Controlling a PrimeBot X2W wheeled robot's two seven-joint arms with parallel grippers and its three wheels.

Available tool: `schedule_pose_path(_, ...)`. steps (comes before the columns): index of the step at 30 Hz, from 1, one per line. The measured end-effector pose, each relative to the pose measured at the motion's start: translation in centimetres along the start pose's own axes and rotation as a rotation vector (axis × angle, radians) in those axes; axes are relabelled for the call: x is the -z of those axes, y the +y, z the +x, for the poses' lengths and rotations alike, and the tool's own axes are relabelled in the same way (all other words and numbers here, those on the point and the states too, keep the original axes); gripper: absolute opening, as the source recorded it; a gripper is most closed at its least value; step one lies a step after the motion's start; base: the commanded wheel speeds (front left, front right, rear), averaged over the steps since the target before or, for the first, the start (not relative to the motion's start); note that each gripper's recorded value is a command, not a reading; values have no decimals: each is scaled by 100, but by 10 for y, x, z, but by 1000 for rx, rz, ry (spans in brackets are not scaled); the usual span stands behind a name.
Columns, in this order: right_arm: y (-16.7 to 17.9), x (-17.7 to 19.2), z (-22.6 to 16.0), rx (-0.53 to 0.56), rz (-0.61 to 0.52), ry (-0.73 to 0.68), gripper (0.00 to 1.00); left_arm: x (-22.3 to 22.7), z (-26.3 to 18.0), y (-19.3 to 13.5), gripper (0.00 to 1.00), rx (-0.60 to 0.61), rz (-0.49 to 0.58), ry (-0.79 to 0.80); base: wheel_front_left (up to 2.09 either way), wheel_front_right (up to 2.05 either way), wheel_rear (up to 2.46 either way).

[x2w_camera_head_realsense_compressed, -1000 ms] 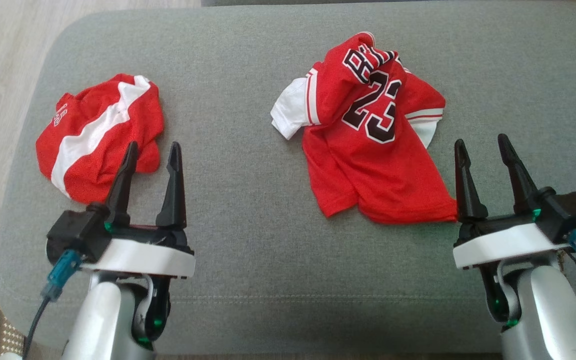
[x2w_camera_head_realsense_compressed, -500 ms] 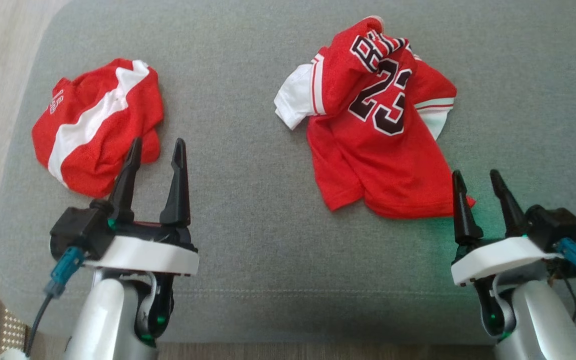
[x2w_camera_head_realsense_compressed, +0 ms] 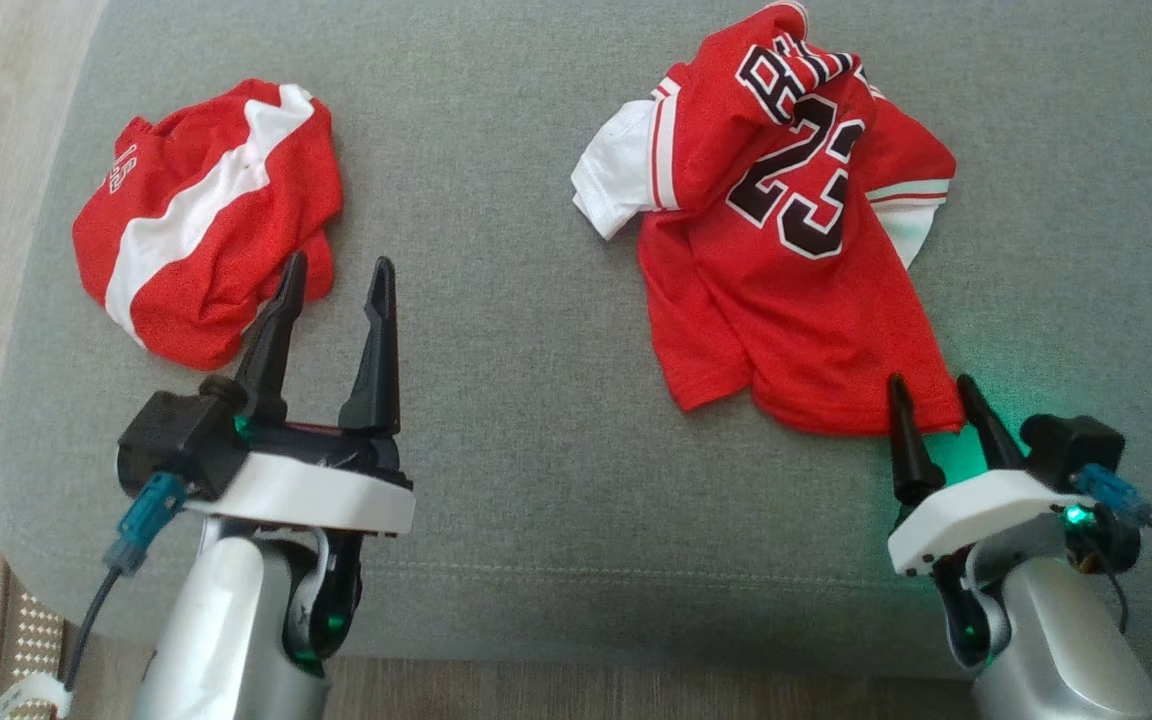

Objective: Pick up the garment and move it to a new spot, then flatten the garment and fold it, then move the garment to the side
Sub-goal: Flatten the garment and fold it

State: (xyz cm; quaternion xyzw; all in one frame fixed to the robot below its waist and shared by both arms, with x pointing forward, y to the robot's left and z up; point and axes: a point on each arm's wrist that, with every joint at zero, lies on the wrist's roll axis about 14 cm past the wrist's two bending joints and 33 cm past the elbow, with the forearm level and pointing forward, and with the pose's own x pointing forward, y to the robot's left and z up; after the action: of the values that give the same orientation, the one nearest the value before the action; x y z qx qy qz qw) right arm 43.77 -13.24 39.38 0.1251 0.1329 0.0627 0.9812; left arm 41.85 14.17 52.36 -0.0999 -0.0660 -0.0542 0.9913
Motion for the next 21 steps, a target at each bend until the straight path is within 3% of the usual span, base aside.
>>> schedule_pose_path(3, 1, 14, 0, -1, -1, 46, 100, 2, 0, 0, 100, -1, 0, 7, 0, 0, 0)
schedule_pose_path(4, 3, 14, 1, -8, -4, 49, 2, 3, 0, 0, 100, 0, 0, 8, 0, 0, 0)
schedule_pose_path(10, 12, -30, 14, -46, -96, -74, 0, 2, 1, -4, 100, 11, -3, 7, 0, 0, 0)
schedule_pose_path(16, -27, -86, 8, 53, -371, -192, 0, -4, 2, -12, 100, 25, -23, -11, 0, 0, 0)
schedule_pose_path(17, -27, -86, 8, 53, -371, -192, 0, -4, 2, -12, 100, 25, -23, -11, 0, 0, 0)
schedule_pose_path(21, -54, -152, 19, 104, -601, -274, 0, -3, 1, -19, 100, 46, -35, -6, 0, 0, 0)
